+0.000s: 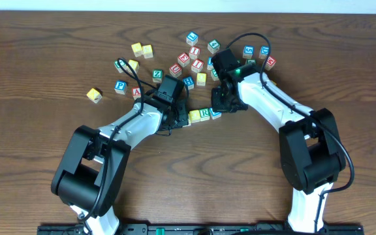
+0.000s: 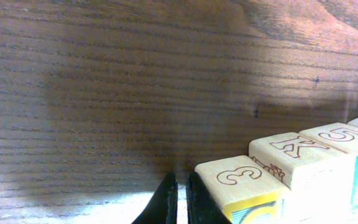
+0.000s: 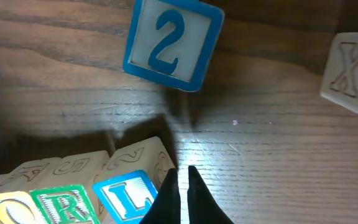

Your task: Spell out CORL

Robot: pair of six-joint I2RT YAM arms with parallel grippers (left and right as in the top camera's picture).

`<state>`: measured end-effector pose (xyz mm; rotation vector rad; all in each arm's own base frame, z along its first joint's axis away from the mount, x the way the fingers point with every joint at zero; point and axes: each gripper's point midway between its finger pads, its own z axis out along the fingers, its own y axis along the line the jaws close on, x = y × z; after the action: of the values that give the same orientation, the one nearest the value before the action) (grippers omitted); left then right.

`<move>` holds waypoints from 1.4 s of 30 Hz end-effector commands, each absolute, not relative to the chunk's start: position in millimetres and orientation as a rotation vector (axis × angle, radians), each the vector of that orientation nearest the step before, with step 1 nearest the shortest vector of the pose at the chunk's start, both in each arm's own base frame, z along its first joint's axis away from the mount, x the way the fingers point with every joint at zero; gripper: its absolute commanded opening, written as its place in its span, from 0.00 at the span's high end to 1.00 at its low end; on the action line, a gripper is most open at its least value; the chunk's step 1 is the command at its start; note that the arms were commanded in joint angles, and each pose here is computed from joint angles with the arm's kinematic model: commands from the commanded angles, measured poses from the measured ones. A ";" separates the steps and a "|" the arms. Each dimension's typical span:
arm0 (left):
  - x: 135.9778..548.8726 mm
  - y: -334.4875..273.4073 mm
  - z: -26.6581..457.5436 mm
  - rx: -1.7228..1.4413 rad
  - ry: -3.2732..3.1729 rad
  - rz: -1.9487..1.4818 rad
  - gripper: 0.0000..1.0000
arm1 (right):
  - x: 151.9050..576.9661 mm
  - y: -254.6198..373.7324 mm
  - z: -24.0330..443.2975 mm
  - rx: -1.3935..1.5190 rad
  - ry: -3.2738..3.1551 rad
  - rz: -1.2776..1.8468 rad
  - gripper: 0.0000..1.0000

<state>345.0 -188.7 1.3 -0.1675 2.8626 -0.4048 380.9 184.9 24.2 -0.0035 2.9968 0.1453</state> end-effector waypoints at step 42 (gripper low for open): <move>412.3 -72.0 153.2 -0.161 2.713 -0.235 0.92 | 387.0 150.3 128.4 0.039 2.786 0.181 0.83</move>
<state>394.1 -102.2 89.5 -0.1405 2.8488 -0.2535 381.8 167.0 88.3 0.0472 2.8929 0.1984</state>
